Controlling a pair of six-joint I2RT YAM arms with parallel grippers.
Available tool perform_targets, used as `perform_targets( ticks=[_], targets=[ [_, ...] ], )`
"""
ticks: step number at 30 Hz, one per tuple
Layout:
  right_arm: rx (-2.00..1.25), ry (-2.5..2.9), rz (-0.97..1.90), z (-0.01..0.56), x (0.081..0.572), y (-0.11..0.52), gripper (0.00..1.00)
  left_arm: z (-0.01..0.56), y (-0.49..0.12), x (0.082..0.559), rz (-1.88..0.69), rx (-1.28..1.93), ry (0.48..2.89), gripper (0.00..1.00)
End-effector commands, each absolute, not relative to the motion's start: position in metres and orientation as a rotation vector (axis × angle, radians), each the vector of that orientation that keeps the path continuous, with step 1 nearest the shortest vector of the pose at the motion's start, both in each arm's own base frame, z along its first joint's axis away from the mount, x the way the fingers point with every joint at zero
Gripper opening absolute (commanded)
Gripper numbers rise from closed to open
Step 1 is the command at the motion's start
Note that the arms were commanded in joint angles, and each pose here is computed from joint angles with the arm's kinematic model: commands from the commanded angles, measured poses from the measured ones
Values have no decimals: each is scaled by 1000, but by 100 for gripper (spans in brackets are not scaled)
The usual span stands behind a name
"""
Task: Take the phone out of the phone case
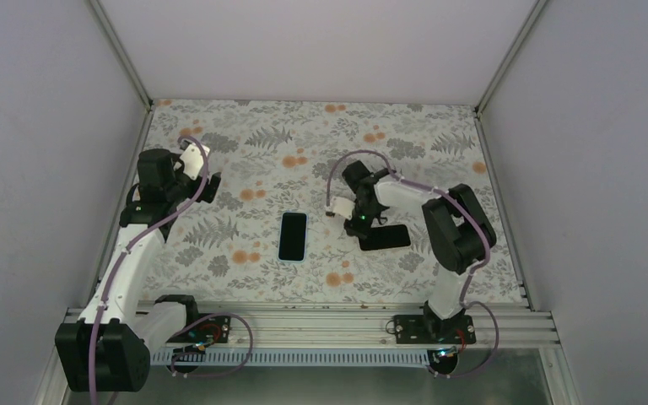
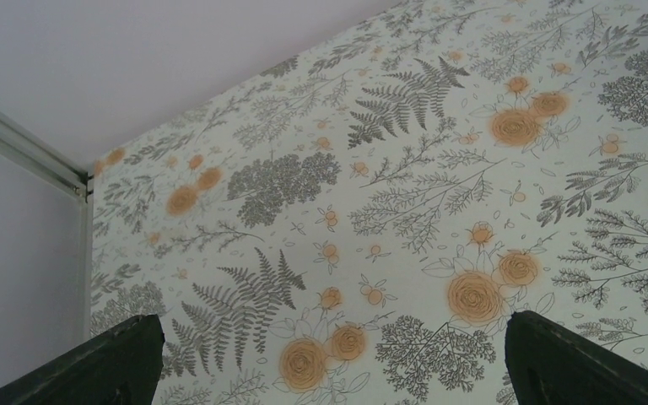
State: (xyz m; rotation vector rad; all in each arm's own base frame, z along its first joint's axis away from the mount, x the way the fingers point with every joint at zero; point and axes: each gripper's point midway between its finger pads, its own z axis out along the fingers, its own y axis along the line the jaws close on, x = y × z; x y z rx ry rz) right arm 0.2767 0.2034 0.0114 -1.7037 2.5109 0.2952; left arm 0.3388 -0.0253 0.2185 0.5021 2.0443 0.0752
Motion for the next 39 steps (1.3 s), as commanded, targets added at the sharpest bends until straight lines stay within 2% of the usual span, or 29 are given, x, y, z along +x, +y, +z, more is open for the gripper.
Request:
perform_targets(
  ticks=[1, 11, 17, 27, 39],
  targets=[
    [-1842, 2679, 445, 4, 194, 174, 4, 209, -22, 335, 91, 518, 2061, 100],
    [-1771, 2667, 444, 51, 157, 152, 4, 215, -29, 341, 48, 534, 2041, 100],
    [-1529, 2751, 222, 61, 176, 110, 4, 213, -30, 344, 43, 542, 2053, 100],
    [-1206, 2958, -47, 44, 192, 15, 4, 212, -28, 345, 57, 538, 2048, 100],
    [-1120, 3019, 60, 4, 227, 23, 4, 208, -29, 346, 53, 546, 2050, 100]
  ],
)
